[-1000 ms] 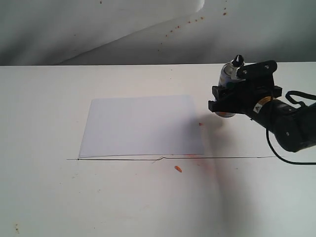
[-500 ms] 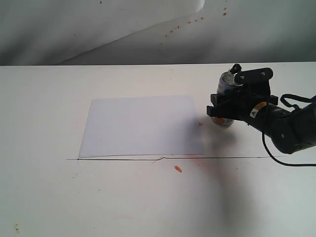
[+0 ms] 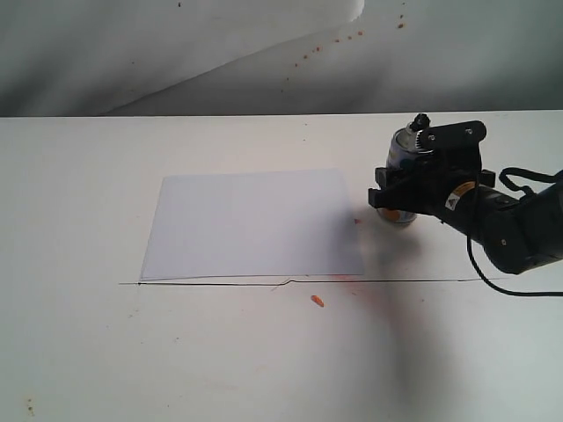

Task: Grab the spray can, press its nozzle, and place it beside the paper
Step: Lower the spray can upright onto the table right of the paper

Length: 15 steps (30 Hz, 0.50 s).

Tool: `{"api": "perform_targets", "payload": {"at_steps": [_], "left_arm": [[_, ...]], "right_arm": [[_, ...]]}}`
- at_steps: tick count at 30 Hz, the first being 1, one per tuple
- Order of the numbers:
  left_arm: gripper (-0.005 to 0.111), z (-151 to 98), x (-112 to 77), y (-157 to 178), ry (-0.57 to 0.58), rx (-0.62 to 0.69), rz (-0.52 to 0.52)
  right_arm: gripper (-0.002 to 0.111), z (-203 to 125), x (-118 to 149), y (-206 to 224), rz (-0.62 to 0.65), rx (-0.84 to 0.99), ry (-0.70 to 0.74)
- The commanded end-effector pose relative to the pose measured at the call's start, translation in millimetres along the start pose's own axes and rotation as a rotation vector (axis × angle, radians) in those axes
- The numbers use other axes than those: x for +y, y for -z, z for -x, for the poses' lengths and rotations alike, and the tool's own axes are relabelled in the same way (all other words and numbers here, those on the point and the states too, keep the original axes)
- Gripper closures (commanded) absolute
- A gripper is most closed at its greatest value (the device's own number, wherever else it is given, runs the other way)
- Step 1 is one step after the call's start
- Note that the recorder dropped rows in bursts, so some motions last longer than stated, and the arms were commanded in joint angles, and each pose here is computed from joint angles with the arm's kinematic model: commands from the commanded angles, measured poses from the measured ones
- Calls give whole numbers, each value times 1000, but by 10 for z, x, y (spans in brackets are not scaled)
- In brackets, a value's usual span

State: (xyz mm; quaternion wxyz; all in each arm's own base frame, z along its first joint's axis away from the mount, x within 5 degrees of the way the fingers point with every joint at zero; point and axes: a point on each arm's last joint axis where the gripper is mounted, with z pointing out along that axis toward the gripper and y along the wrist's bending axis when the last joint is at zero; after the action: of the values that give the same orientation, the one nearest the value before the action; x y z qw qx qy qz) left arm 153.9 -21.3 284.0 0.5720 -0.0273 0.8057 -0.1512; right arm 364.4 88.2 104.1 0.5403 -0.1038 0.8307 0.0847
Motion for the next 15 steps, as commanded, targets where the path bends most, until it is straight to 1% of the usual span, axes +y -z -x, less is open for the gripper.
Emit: {"api": "perform_targets", "payload": {"at_steps": [1,15], "left_arm": [[107,-10,5,-2,0,1,3],[107,-10,5,-2,0,1,3]], "right_arm": [[108,101,-12,1,3,-54,14],[108,97,-12,0,3,-50,18]]}}
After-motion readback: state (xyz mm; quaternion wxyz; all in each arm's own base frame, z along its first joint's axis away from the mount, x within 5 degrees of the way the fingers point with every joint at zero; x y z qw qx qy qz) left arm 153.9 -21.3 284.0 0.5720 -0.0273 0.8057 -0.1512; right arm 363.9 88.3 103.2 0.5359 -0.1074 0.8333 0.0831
